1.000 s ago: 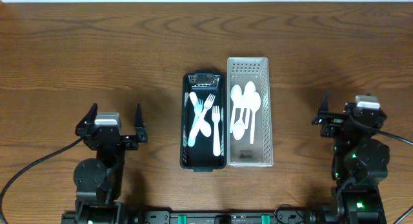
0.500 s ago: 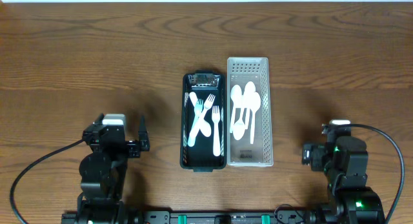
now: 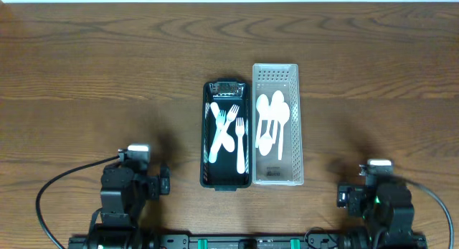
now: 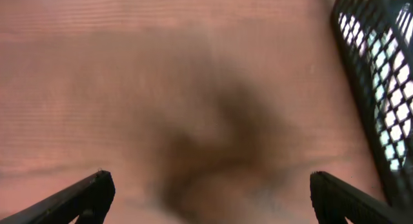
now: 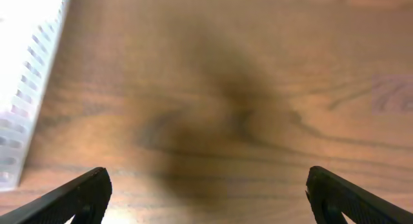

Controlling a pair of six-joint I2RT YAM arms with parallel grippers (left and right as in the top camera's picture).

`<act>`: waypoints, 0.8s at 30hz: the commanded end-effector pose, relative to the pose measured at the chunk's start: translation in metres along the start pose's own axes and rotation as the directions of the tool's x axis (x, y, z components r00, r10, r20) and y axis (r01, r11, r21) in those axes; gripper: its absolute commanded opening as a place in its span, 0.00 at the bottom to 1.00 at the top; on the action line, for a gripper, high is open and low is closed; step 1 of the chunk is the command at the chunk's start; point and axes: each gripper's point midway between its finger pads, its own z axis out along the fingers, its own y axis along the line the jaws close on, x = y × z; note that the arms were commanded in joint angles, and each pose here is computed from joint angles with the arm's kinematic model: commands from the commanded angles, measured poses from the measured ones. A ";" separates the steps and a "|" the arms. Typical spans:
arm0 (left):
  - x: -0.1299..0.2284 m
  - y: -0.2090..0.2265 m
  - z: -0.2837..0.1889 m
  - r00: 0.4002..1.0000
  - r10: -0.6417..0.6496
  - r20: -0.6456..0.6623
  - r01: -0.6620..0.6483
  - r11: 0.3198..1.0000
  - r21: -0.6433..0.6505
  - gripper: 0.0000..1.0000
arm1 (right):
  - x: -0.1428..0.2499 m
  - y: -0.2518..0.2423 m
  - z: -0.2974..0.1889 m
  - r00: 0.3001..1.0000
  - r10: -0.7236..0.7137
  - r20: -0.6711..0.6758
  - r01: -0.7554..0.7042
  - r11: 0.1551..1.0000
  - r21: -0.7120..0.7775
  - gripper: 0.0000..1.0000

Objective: Pack container

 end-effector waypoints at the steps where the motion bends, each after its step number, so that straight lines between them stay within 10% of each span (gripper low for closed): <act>1: 0.011 -0.001 -0.001 0.999 0.017 -0.044 -0.017 1.000 0.006 0.98 | -0.010 0.000 -0.009 0.995 0.019 0.097 -0.018 1.000 -0.006 0.99; 6: 0.029 -0.002 -0.003 0.993 0.021 -0.117 -0.020 1.000 0.011 0.98 | -0.038 0.006 -0.013 0.971 0.031 0.236 -0.021 0.999 -0.043 0.99; 15: 0.029 -0.002 -0.003 0.993 0.021 -0.120 -0.020 1.000 0.011 0.98 | -0.119 0.016 0.003 0.720 -0.050 0.693 0.045 0.999 0.026 0.99; 24: 0.029 -0.002 -0.003 0.993 0.021 -0.120 -0.020 1.000 0.011 0.98 | -0.091 0.030 0.031 0.788 -0.009 0.615 0.060 0.996 -0.062 0.99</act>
